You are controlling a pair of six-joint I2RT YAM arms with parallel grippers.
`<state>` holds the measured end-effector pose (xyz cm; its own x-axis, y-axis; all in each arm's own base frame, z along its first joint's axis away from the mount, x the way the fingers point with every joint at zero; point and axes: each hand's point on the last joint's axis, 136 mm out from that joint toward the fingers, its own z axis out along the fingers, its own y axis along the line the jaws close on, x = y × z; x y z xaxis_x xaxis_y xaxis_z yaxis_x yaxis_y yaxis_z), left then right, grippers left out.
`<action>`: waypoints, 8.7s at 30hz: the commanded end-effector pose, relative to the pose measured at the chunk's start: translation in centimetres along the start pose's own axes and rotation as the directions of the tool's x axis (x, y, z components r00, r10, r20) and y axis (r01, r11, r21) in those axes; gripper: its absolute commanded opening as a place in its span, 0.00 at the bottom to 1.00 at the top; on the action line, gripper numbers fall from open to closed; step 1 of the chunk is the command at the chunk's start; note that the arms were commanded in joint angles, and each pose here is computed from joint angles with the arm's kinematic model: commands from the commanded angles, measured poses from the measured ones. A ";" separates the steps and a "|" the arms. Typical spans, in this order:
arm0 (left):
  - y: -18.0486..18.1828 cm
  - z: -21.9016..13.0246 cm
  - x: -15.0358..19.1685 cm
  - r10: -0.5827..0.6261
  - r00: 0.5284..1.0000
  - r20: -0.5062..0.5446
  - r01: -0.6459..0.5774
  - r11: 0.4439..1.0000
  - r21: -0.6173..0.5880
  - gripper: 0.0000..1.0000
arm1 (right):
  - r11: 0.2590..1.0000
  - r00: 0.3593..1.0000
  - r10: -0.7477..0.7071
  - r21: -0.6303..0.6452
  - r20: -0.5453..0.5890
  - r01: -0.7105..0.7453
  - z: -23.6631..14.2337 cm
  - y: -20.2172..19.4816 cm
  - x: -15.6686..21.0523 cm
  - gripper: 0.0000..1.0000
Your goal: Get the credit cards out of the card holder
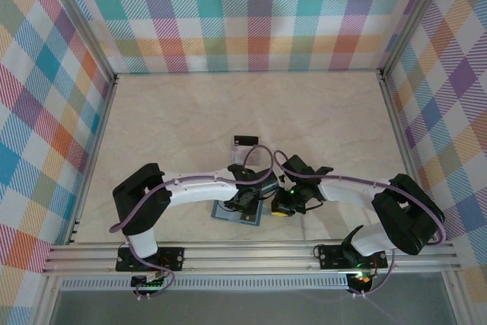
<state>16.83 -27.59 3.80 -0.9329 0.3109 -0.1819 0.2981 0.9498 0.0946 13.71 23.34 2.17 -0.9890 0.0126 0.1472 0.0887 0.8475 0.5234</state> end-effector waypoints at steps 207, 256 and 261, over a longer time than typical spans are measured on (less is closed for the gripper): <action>3.4 -0.1 1.3 -0.303 0.951 -0.062 0.303 0.879 0.369 0.40 | 0.977 0.990 -0.131 0.162 -0.060 0.139 3.9 5.3 -1.7 0.26; 6.9 4.0 4.7 -0.197 0.971 -0.132 0.208 0.976 0.071 0.34 | 0.974 0.990 -0.126 0.181 -0.070 0.137 4.1 4.6 -1.5 0.26; 7.2 3.2 4.5 -0.205 0.973 -0.110 0.214 0.974 0.074 0.35 | 0.974 0.990 -0.127 0.180 -0.068 0.137 4.0 4.6 -1.5 0.26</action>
<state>16.74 -23.31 1.83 -0.9866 0.0866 -0.1382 0.1117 0.9762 -0.1861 16.13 30.52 2.17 -0.9873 -0.1323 0.0876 -0.0827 0.9002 0.4276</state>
